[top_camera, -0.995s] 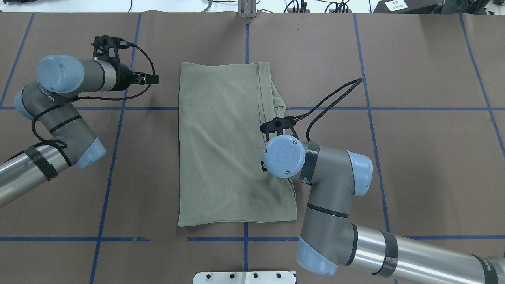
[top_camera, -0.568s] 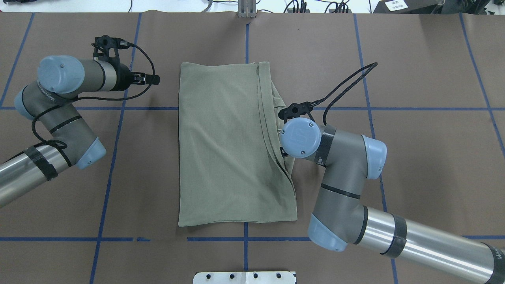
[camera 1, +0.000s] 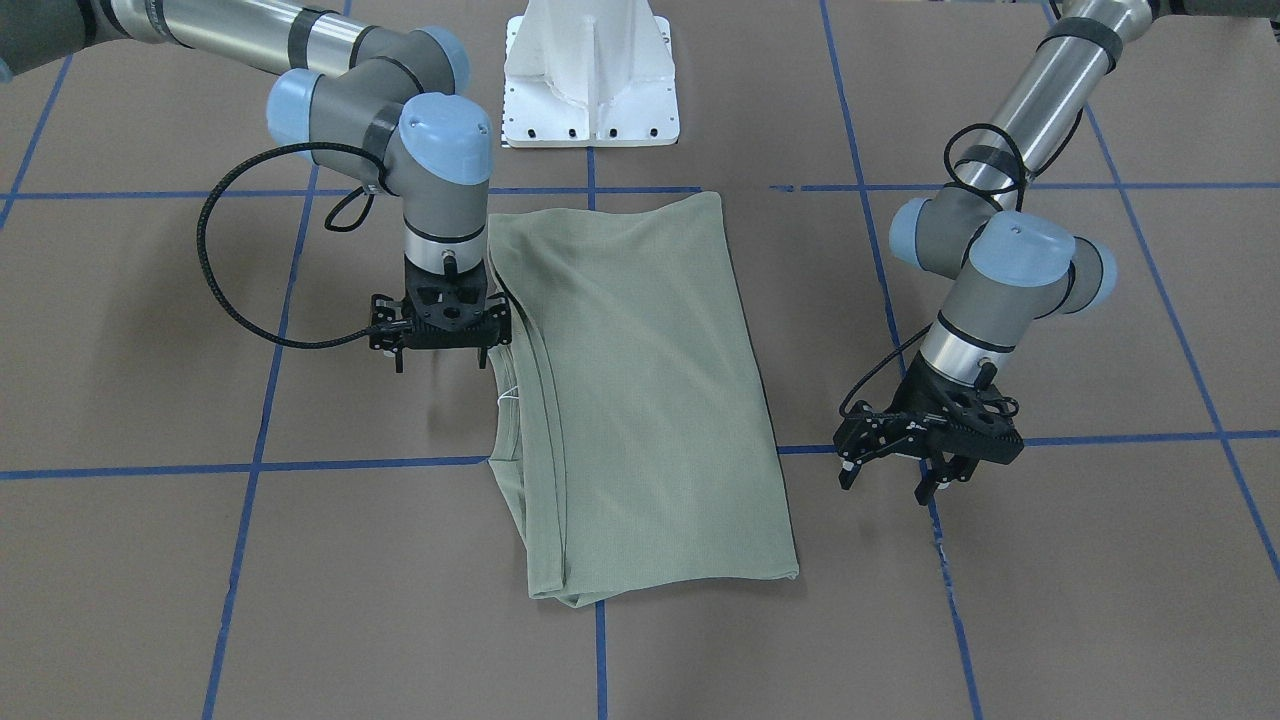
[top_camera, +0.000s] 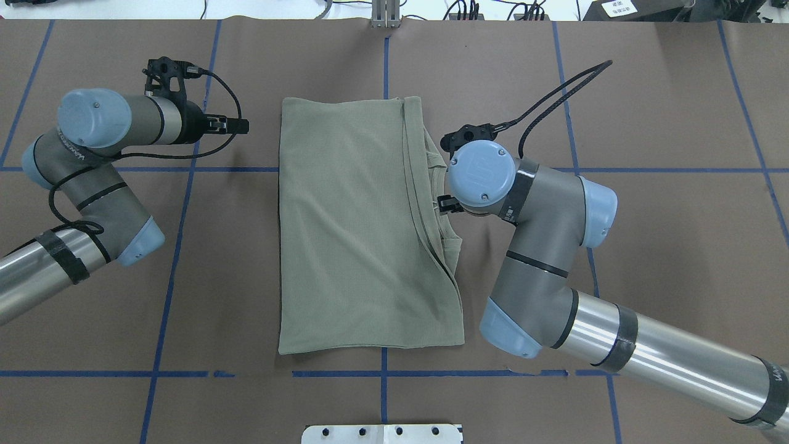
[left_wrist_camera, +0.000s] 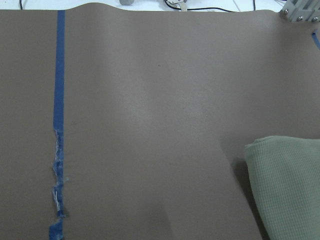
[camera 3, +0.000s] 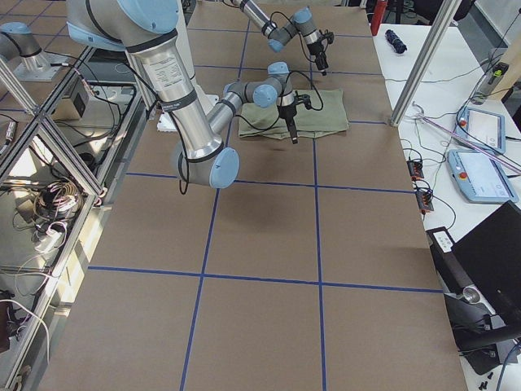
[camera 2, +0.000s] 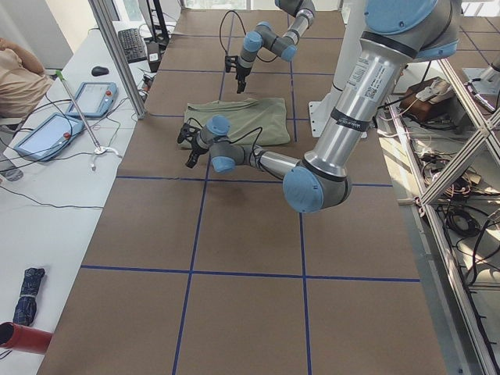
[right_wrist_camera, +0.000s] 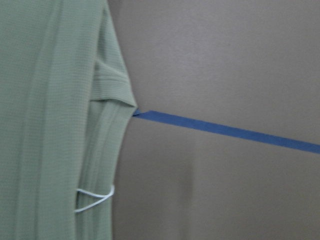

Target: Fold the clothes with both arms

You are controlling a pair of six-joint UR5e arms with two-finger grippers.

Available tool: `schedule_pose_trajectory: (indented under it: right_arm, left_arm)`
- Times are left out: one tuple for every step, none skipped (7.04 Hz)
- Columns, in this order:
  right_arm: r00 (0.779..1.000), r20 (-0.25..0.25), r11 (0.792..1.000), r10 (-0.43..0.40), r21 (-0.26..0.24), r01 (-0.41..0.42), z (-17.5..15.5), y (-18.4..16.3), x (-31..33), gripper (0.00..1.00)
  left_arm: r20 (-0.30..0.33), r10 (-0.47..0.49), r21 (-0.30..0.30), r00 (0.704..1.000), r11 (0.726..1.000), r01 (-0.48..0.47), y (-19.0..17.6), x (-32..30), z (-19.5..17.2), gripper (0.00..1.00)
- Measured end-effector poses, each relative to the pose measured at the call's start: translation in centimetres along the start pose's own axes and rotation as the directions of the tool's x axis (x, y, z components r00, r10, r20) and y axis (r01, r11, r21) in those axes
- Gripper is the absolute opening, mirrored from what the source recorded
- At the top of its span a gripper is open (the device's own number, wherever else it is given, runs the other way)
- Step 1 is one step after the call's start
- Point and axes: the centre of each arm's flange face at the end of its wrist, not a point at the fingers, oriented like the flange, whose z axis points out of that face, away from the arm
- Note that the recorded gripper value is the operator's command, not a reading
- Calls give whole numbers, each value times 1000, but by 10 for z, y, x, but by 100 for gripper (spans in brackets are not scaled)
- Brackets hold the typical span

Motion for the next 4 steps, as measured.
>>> schedule_pose_trajectory:
  right_arm:
    - [999,47,1000,11,-6,-11,-7,16,-29,86]
    - [997,80,1000,14,-21,-13,-7,39,-54,66]
    - [996,89,999,5,-35,-2,-3,55,-67,47]
    - [996,87,999,-14,-43,18,2,63,-72,34]
  left_arm:
    - [0,0,-1,1000,1000,0,1,0,0,100]
    - [-1,0,-2,1000,1000,0,1,1,0,100]
    - [0,1,-3,1000,1000,-1,2,0,1,100]
    - [0,2,-3,1000,1000,-2,2,0,1,100]
